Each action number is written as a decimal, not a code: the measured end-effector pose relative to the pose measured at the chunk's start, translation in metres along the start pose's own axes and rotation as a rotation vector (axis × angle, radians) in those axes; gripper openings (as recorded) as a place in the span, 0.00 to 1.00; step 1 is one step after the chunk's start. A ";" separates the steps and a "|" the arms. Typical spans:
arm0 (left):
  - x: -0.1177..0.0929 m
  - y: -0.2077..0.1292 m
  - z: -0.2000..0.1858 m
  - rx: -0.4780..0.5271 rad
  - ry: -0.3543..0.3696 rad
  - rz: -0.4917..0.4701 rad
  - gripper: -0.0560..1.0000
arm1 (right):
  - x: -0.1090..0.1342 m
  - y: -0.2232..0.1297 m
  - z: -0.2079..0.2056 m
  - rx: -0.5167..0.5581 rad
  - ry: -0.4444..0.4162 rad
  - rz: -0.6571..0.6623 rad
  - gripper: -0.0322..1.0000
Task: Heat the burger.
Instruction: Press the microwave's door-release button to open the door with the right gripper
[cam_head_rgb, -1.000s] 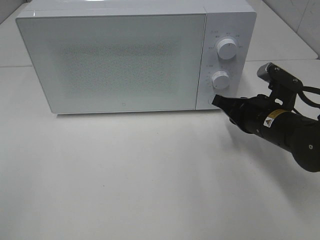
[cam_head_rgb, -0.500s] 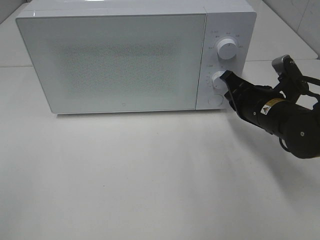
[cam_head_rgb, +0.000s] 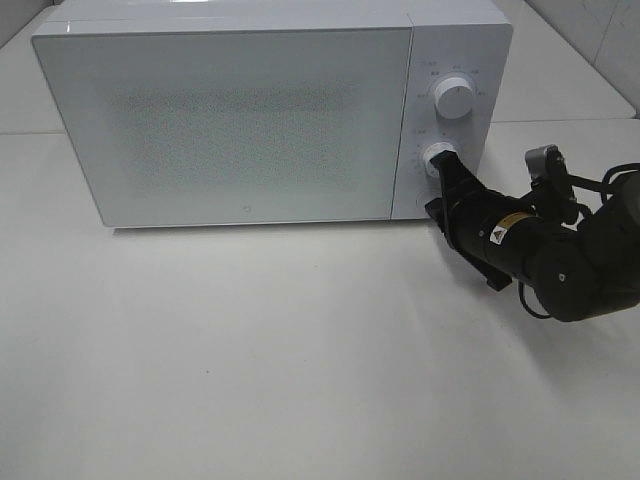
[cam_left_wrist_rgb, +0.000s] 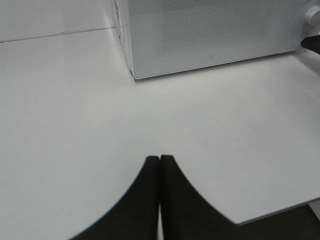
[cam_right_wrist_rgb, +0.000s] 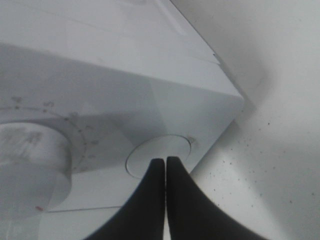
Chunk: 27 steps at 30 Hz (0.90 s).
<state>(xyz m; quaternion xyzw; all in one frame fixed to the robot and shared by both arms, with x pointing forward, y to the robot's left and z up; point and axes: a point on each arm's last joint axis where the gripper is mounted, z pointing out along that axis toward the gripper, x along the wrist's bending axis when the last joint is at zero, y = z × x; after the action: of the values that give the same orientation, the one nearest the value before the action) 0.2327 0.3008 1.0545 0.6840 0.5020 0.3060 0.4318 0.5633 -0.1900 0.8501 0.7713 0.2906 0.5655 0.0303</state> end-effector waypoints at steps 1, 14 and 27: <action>0.000 0.000 0.000 0.000 0.000 0.000 0.05 | 0.000 0.000 0.000 0.000 0.000 0.000 0.03; 0.000 0.000 0.000 0.000 0.000 0.000 0.05 | -0.001 -0.001 0.015 -0.009 0.008 0.025 0.03; 0.000 0.000 0.000 0.000 0.003 0.002 0.05 | 0.004 0.002 0.024 -0.021 0.003 0.081 0.03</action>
<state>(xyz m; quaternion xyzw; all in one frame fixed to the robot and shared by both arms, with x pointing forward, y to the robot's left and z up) 0.2328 0.3011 1.0545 0.6840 0.5021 0.3076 0.4306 0.5863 -0.1831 0.8460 0.7812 0.2531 0.5705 0.0152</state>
